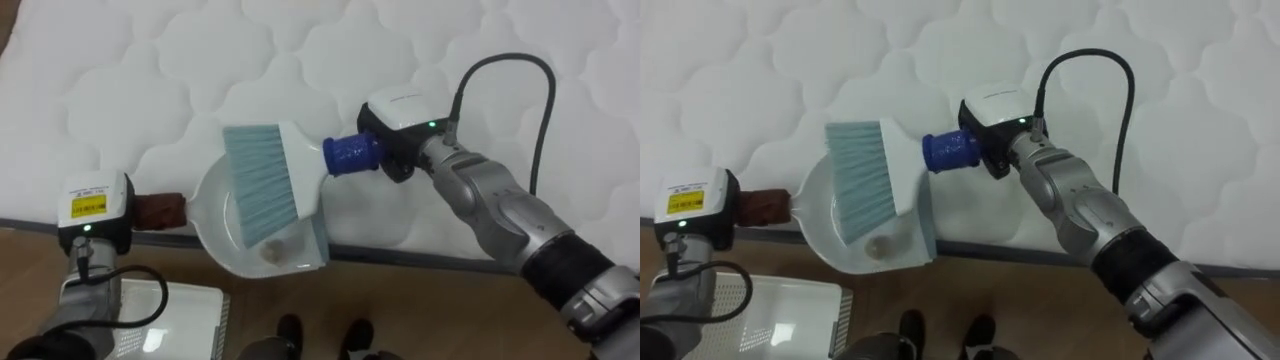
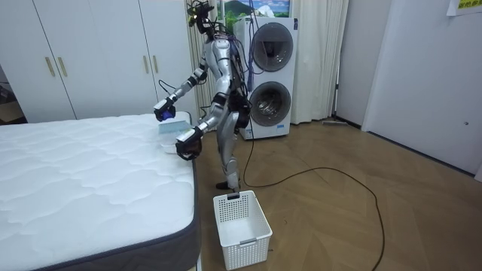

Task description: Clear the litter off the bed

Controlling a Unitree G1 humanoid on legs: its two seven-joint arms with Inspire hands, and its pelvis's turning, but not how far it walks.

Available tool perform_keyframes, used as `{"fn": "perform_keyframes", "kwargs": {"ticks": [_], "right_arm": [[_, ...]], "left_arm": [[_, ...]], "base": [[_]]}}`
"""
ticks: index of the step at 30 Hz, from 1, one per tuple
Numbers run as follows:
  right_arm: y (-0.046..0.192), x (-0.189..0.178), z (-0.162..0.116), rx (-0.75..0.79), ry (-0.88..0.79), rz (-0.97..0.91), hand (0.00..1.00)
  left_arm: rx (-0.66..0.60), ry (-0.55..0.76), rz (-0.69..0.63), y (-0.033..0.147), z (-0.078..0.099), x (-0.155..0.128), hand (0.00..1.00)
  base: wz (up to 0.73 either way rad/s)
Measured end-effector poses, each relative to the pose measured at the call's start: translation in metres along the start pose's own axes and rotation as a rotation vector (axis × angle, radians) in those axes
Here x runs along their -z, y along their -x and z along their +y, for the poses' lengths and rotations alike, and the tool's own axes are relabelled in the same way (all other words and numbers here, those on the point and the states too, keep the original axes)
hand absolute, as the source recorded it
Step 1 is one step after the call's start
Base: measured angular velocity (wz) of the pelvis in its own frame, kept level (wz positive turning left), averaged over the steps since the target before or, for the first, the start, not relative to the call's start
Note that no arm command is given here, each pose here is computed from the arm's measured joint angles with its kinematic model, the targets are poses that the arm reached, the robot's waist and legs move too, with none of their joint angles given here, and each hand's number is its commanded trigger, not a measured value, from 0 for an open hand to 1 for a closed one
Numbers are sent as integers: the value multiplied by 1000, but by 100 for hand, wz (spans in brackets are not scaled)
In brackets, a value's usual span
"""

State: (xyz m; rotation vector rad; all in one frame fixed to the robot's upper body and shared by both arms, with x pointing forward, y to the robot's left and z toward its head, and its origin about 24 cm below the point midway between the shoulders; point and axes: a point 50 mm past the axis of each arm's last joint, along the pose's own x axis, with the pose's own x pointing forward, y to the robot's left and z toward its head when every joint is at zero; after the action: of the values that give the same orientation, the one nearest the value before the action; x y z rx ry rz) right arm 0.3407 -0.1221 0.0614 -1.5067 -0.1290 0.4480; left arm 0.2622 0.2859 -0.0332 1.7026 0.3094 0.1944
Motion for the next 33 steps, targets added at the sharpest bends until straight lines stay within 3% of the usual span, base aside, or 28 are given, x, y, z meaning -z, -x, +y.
{"fn": "perform_keyframes", "kwargs": {"ticks": [23, 33], "right_arm": [[2, -1, 0, 27, -67, -36, 100], [15, 47, 13, 99, -249, 163, 100]], "left_arm": [[25, 5, 7, 4, -6, 4, 100], [22, 9, 4, 9, -11, 6, 100]], "base": [[0], [1]]}}
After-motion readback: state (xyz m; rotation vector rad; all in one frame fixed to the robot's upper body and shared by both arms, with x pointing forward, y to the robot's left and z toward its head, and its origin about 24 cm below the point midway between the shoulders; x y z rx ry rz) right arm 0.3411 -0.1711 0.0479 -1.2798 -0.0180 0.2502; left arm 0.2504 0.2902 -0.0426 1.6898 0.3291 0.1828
